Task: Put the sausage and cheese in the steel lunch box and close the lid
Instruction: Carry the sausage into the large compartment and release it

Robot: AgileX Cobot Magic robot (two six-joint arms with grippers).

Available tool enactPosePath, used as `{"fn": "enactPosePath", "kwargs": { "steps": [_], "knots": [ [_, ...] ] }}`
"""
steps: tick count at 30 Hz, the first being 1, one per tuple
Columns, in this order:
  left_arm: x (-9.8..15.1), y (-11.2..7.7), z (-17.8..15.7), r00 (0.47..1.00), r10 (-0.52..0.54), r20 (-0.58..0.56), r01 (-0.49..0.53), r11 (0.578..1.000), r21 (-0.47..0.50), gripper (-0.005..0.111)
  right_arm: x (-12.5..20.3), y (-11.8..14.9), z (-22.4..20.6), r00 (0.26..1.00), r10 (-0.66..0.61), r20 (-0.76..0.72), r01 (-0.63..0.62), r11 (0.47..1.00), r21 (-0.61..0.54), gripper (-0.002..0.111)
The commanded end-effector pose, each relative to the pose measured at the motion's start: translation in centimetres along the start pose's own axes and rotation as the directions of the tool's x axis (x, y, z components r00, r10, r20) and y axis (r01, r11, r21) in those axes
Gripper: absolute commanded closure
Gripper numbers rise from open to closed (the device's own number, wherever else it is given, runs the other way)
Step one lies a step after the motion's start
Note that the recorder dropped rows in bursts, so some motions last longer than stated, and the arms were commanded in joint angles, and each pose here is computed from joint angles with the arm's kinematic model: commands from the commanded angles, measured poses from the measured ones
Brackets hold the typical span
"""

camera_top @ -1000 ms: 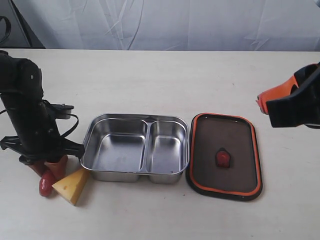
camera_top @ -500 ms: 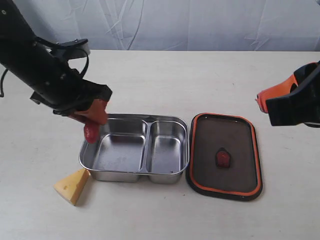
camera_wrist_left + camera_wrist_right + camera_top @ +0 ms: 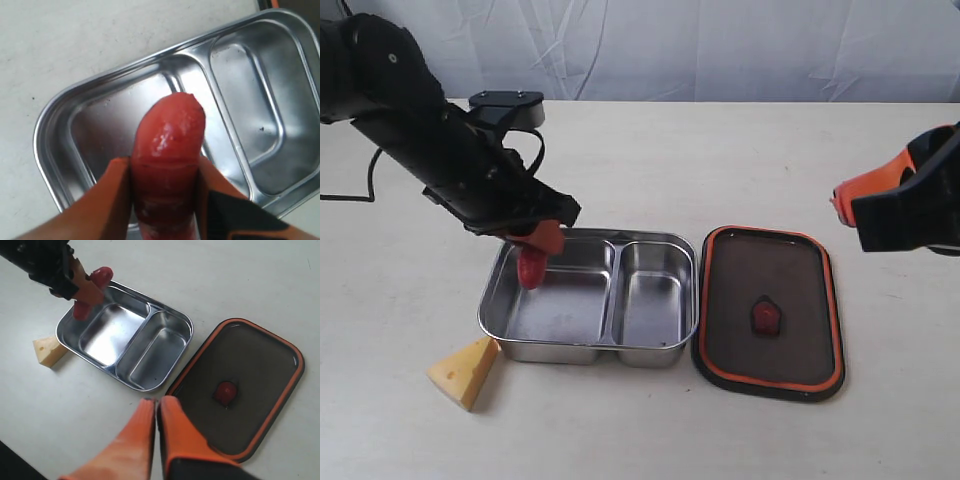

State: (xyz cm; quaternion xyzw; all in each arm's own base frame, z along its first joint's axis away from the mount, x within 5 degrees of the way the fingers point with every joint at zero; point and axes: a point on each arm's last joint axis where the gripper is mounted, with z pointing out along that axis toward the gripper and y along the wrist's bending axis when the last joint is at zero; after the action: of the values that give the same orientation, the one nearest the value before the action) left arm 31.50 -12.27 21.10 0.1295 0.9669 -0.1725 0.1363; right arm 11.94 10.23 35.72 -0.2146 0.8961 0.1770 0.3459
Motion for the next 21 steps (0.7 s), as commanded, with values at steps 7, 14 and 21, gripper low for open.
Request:
{"fn": "enactPosePath", "kwargs": {
  "steps": [7, 14, 21],
  "knots": [
    [0.1, 0.2, 1.5, 0.999, 0.001, -0.054, -0.001, 1.0, 0.003, 0.064, 0.1, 0.1, -0.1, 1.0, 0.006, 0.008, -0.006, 1.0, -0.011, 0.102],
    [0.4, 0.1, 1.4, 0.996, 0.03, -0.085, -0.028, 1.0, 0.013, 0.055, 0.1, 0.1, -0.1, 1.0, 0.006, 0.008, -0.006, 1.0, -0.011, 0.102],
    [1.4, 0.0, 0.5, 0.975, 0.104, -0.197, -0.103, 0.995, 0.016, 0.054, 0.0, 0.1, -0.1, 1.0, 0.004, 0.008, -0.004, 1.0, -0.009, 0.102]
  ]
}}
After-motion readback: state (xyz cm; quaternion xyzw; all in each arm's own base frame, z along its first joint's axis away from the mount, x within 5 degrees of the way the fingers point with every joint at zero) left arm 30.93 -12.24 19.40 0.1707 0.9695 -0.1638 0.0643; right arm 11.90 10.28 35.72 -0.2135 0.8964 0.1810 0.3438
